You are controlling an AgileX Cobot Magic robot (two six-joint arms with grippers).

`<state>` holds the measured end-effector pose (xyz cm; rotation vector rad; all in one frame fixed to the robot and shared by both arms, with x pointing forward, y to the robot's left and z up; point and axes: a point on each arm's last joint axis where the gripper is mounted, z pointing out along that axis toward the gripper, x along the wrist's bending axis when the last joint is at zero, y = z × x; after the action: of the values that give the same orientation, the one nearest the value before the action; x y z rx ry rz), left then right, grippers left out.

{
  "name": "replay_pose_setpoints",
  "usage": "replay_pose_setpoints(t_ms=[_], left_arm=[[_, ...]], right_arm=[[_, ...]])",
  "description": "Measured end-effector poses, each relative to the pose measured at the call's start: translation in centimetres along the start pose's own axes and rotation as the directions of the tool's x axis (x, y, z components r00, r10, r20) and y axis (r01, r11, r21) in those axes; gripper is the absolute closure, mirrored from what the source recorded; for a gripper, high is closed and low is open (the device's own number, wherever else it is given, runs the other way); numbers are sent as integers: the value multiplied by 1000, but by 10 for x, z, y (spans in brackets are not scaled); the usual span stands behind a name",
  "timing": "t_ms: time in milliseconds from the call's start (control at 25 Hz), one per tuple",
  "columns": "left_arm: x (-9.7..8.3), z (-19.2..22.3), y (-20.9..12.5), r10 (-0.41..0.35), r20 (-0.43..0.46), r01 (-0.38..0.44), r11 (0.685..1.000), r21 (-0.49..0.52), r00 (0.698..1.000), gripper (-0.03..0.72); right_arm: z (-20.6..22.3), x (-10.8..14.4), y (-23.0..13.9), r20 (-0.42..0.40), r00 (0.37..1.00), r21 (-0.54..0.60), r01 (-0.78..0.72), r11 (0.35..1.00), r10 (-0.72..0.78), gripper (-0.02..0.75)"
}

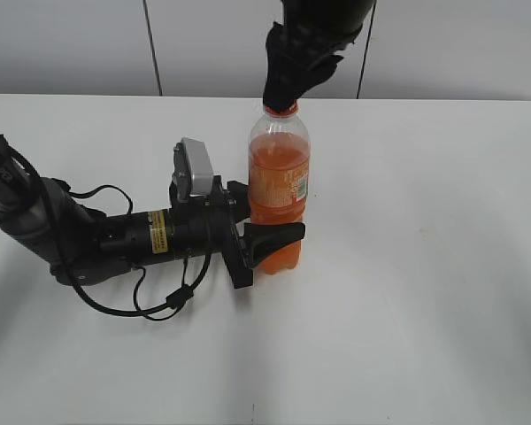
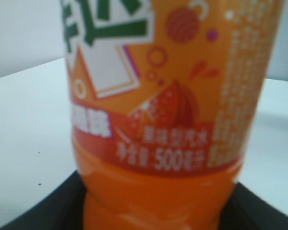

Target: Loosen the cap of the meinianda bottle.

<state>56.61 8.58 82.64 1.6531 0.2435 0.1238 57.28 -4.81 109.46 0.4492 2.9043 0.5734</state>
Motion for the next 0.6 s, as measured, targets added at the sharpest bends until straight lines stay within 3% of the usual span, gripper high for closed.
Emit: replay_pose_setpoints(t_ms=[240,600], left_arm=[[0,0,0,1,0,-1,1000,0,1000,293],[0,0,0,4,1,-4,1000,0,1000,293]], right_arm=[[0,0,0,-2,971,0,241,971,-241,470],[0,0,0,-3,860,-1,511,860,-511,470]])
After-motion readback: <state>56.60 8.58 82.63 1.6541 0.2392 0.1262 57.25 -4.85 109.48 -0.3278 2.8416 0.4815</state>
